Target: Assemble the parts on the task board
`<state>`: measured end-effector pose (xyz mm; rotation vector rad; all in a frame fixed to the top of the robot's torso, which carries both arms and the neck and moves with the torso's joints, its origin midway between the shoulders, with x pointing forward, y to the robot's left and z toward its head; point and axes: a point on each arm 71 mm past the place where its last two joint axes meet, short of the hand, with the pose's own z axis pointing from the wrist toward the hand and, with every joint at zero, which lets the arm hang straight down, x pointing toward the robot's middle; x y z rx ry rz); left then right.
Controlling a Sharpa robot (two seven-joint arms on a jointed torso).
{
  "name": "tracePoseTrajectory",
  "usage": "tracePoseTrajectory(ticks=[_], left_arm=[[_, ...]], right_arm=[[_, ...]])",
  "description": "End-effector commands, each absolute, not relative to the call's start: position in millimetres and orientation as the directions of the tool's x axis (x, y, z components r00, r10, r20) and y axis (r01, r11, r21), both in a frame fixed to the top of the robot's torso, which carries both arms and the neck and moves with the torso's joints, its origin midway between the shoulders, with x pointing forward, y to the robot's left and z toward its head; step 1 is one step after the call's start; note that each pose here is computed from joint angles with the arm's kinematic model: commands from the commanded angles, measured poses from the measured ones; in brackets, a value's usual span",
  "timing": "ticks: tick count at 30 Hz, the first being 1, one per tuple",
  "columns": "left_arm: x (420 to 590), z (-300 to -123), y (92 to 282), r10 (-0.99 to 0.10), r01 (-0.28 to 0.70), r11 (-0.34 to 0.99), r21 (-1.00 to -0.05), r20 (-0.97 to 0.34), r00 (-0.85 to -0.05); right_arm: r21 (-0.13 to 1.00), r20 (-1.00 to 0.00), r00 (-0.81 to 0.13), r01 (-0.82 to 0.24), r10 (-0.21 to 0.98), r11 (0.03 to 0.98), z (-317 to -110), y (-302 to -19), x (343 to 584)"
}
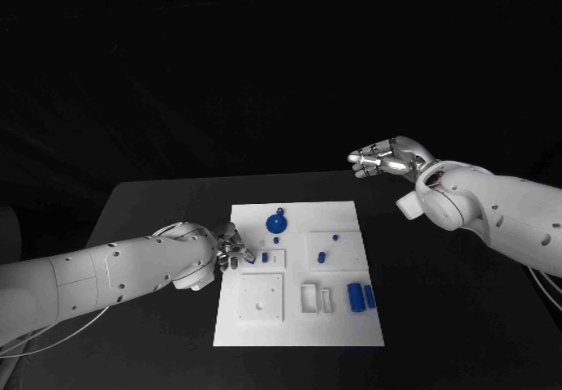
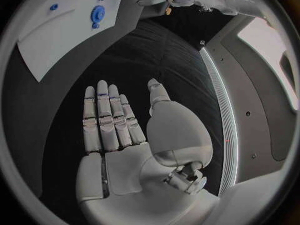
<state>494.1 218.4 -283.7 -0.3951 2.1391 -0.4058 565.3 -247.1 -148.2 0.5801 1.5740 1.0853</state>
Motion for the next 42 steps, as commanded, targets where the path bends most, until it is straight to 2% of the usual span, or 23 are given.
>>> tracePoseTrajectory(ticks=[1,42], left_arm=[[492.3,-285.5,216.2,-0.449,-0.133,0.882,-0.451,-0.722,-0.527],[492.2,-289.4,223.8,-0.425,-0.172,0.900,-0.400,-0.718,-0.551]], right_arm=[[0.872,-0.490,-0.312,-0.177,0.814,0.457,-148.7,-245.4,564.7],[0.872,-0.490,-0.312,-0.173,0.814,0.459,-150.5,-246.4,564.6]])
